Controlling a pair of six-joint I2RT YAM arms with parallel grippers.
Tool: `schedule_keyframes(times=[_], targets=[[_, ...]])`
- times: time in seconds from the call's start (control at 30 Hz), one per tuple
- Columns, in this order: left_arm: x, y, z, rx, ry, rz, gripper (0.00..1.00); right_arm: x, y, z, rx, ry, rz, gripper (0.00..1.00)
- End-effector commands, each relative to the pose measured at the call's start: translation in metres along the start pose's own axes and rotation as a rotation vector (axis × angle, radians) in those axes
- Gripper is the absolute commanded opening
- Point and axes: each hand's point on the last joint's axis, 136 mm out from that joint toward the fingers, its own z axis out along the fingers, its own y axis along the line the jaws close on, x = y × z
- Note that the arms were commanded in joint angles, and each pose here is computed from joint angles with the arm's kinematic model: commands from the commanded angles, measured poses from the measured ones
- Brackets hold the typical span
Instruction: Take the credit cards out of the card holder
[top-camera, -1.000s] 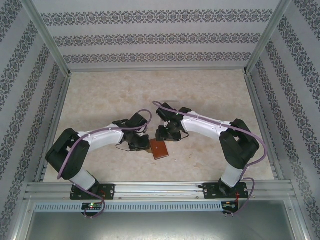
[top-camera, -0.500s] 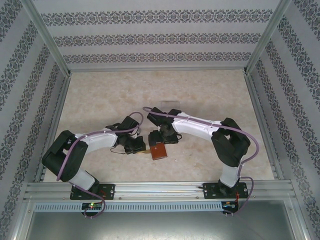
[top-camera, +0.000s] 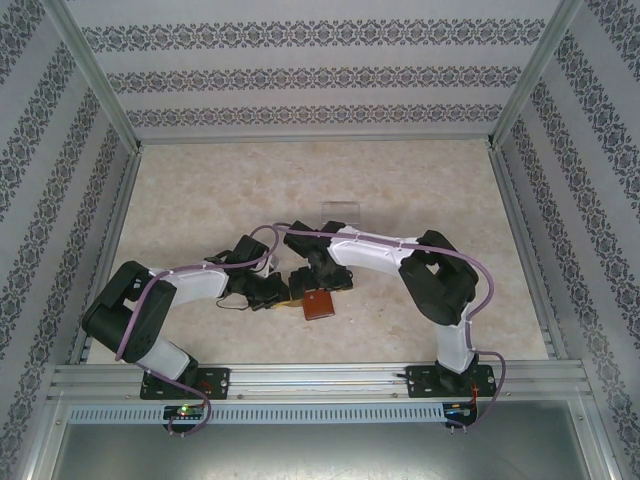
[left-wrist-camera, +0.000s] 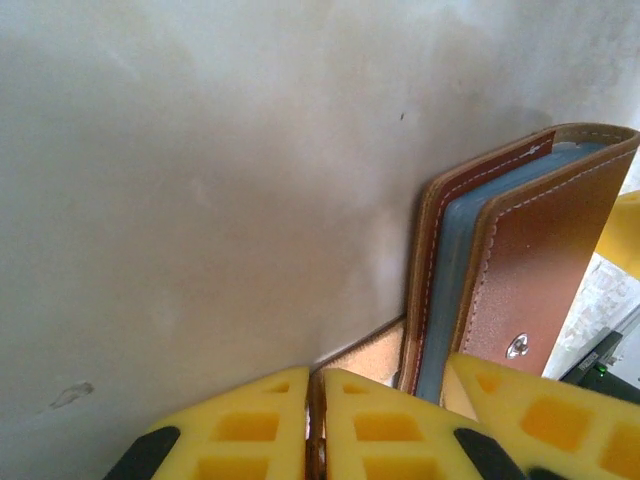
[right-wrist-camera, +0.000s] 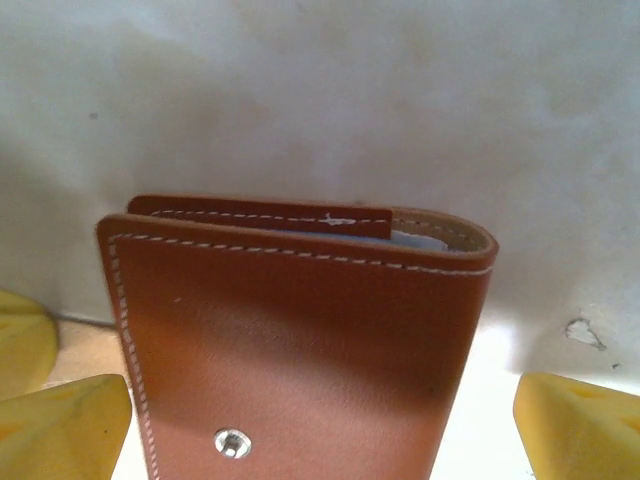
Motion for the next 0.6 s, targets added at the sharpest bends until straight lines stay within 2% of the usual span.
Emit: schedule_keyframes(times=[0.0,0.2,0.57], targets=[[-0.001,-0.004,0.003,0.045,0.01,-0.003,0.1,0.002,-0.002,0.003,0.048,0.008,-0.002,0.98],[0.0,-0.002,0.002,0.038,0.016,-0.005,0.1,0.004,-0.006,0.005,0.064,0.014,0.006,0.98],[-0.002,-0.002,0.0,0.029,0.013,-0.007,0.1,-0.001,-0.01,-0.029,0.077,-0.065,0.006,0.96]])
